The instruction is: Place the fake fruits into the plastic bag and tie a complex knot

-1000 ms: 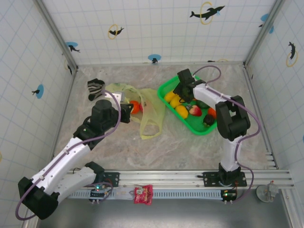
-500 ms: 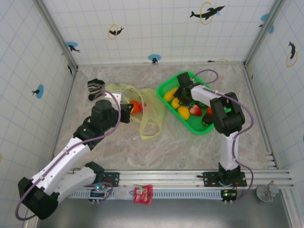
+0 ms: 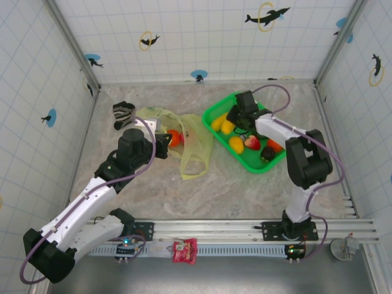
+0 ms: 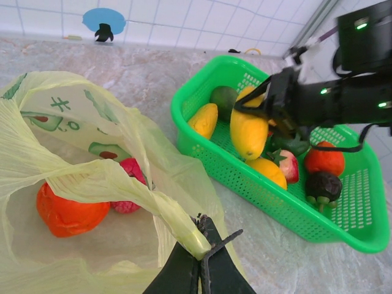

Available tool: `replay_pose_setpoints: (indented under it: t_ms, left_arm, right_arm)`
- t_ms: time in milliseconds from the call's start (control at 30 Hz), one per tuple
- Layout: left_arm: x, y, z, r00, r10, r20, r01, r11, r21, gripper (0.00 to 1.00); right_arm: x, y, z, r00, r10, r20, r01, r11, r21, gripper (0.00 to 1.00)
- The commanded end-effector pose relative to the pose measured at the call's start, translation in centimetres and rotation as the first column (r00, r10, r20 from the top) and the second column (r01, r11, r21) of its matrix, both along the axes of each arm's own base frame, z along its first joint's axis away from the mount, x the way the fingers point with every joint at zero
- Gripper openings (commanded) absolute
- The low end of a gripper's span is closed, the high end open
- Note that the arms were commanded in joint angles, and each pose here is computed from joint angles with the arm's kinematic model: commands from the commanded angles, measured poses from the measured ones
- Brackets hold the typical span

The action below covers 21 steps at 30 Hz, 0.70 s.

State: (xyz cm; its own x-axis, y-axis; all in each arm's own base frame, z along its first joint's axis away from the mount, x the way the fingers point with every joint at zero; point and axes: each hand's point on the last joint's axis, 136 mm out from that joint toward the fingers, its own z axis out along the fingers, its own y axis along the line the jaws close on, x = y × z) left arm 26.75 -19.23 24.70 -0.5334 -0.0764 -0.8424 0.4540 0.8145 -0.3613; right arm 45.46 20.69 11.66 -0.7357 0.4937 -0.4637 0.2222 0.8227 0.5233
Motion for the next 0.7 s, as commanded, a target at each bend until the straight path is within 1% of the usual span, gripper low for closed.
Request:
replay_pose_setpoints:
  t_ms: [0, 100, 167, 267, 333, 400, 467, 600, 667]
  left_arm:
    - [-0.1, -0.2, 1.6, 0.999, -0.016, 0.04, 0.016, 1.0, -0.011, 0.0]
    - [-0.1, -0.2, 1.6, 0.999, -0.015, 0.039, 0.015, 1.0, -0.014, 0.0]
    - [-0.1, -0.2, 1.7, 0.999, -0.015, 0.04, 0.016, 1.0, -0.018, 0.0]
    - [-0.1, -0.3, 1.6, 0.999, -0.018, 0.036, 0.019, 1.0, -0.02, 0.0]
    - [-0.1, -0.4, 1.6, 0.999, -0.023, 0.036, 0.023, 1.0, -0.02, 0.0]
    - [-0.1, -0.5, 1.6, 0.999, -0.027, 0.034, 0.027, 0.999, -0.02, 0.0]
    - [-0.1, -0.5, 1.7, 0.999, -0.026, 0.035, 0.027, 0.999, -0.022, 0.0]
    - [-0.2, -0.3, 1.8, 0.999, -0.023, 0.041, 0.024, 0.999, -0.025, 0.0]
    - [-0.3, -0.2, 1.9, 0.999, -0.02, 0.042, 0.021, 1.0, -0.023, 0.0]
  right_arm:
    - [-0.3, 0.8, 4.7, 0.983, 0.083, 0.165, -0.091, 0.995, 0.043, 0.41]
    - [-1.6, 1.8, 7.2, 0.954, 0.145, 0.263, -0.172, 0.982, 0.081, 0.37]
    - [-2.4, 3.0, 9.1, 0.922, 0.193, 0.337, -0.238, 0.966, 0.097, 0.35]
    - [-4.7, 6.3, 11.6, 0.842, 0.31, 0.442, -0.405, 0.904, 0.138, 0.35]
    - [-6.5, 9.2, 12.8, 0.773, 0.398, 0.493, -0.522, 0.842, 0.139, 0.35]
    - [-8.5, 12.4, 13.5, 0.694, 0.495, 0.523, -0.633, 0.766, 0.115, 0.36]
    - [-10.7, 15.4, 13.5, 0.613, 0.591, 0.525, -0.73, 0.678, 0.088, 0.36]
    - [-13.9, 19.9, 12.2, 0.489, 0.705, 0.514, -0.843, 0.534, 0.07, 0.37]
    - [-15.1, 21.6, 11.3, 0.44, 0.743, 0.505, -0.88, 0.468, 0.078, 0.37]
